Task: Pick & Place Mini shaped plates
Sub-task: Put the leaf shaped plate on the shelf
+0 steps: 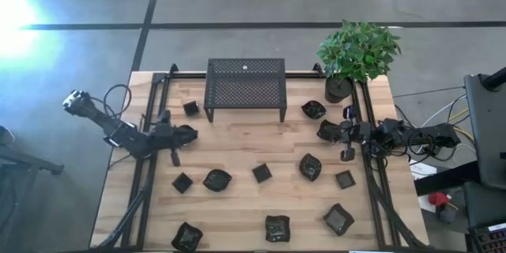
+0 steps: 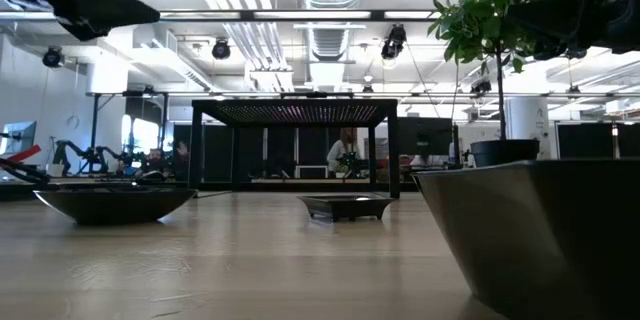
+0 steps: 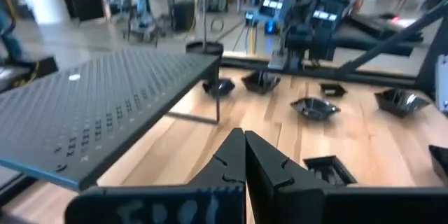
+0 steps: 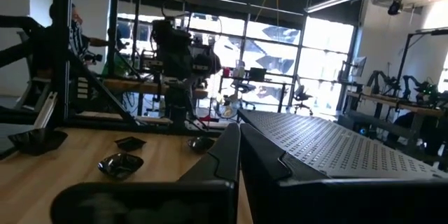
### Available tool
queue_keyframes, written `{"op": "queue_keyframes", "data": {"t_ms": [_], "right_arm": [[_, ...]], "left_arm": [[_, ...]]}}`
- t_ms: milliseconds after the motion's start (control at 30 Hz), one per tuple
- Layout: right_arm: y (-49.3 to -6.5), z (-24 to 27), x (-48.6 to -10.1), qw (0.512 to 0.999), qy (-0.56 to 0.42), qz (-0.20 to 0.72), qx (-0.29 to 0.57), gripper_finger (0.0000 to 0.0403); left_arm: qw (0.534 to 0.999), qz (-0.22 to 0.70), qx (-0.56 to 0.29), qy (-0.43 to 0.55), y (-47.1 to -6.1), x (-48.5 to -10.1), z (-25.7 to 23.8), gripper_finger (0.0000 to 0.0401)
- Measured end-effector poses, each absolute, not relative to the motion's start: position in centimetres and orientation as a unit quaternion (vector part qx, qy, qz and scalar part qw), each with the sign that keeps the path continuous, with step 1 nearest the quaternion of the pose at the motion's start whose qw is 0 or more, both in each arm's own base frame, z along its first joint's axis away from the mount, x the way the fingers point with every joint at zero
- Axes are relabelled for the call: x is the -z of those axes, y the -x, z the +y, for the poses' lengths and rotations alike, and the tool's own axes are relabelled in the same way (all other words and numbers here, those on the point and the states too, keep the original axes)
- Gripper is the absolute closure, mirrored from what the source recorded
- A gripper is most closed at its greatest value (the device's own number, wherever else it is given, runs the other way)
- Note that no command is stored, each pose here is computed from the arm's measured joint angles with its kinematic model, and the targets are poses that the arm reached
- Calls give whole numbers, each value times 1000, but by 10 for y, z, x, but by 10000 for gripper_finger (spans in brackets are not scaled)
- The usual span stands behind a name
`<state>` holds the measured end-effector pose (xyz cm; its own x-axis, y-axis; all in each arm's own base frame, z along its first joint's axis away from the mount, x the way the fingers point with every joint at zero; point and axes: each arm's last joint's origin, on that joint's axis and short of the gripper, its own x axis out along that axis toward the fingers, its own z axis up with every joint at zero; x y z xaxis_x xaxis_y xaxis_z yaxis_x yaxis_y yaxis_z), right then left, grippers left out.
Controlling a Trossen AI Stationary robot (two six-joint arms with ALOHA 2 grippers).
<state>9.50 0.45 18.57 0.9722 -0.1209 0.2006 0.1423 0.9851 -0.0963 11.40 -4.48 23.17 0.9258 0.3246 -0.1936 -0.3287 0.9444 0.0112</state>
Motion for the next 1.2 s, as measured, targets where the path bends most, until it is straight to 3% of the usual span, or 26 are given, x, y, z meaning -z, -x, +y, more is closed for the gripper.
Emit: {"op": "queue_keyframes", "data": {"t_ms": [367, 800, 1200], "right_arm": [[-95, 5, -185, 992, 55, -96, 66, 394], [-95, 5, -185, 992, 49, -96, 65, 394], [-95, 5, -185, 992, 47, -96, 65, 394]], "left_arm": [[932, 248, -258, 56, -131, -252, -45, 401], [841, 395, -327, 171, -159, -231, -23, 398], [811, 407, -361, 212, -163, -228, -4, 311]]}}
